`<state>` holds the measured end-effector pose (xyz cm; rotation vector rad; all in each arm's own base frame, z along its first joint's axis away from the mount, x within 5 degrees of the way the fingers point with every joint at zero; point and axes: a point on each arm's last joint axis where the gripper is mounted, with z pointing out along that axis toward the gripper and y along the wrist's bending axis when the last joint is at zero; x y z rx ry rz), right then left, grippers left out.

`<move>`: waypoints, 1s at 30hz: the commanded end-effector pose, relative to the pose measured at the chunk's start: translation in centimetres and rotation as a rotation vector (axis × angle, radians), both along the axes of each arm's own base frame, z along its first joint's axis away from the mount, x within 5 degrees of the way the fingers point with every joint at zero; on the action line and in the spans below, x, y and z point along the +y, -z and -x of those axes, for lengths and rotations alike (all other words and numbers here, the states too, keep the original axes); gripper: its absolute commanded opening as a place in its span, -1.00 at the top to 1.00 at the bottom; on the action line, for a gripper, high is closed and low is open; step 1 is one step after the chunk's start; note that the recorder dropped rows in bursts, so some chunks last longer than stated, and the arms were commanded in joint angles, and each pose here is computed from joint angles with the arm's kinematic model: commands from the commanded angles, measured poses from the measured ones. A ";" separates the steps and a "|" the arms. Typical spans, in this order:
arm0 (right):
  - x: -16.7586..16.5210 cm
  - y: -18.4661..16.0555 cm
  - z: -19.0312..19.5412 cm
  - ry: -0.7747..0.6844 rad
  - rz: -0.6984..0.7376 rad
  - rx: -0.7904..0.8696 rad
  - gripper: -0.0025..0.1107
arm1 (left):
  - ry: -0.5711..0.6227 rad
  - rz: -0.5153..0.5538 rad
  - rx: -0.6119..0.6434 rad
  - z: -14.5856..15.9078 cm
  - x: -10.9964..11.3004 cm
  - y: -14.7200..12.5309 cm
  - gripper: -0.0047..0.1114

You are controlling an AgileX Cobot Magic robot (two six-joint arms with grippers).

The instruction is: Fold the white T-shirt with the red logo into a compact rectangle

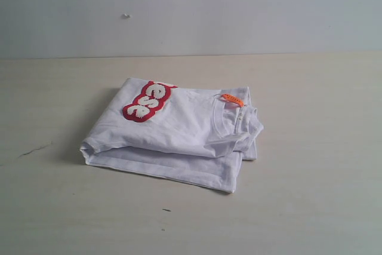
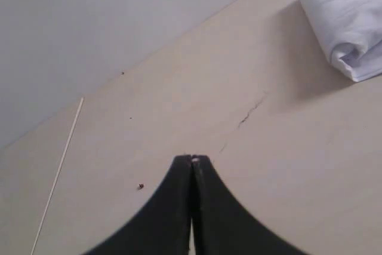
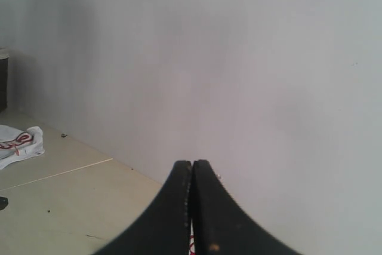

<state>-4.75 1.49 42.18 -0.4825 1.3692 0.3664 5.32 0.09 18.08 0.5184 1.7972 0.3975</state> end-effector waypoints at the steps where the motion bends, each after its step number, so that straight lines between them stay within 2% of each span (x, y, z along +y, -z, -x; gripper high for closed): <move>1: 0.0 0.0 0.0 0.003 0.000 -0.003 0.96 | -0.001 0.013 -0.020 0.0 0.0 -0.1 0.92; 10: 0.0 0.0 0.0 0.003 0.000 -0.003 0.96 | -0.002 0.019 -0.037 -0.1 0.0 -0.2 0.92; 17: 0.0 0.0 0.0 0.003 0.000 -0.003 0.96 | -0.048 0.304 -0.188 -0.3 -0.1 -1.6 0.92; 21: 0.0 0.0 0.0 0.002 -0.001 -0.003 0.96 | -0.048 0.333 -0.206 -0.3 -0.1 -1.8 0.92; 26: 0.0 0.0 0.0 0.002 -0.001 -0.003 0.96 | -0.105 0.485 -0.086 -0.2 -0.1 -0.7 0.92; 30: 0.0 0.0 0.0 0.002 -0.001 -0.003 0.96 | -0.062 0.523 -0.069 -0.1 -0.4 -0.7 0.92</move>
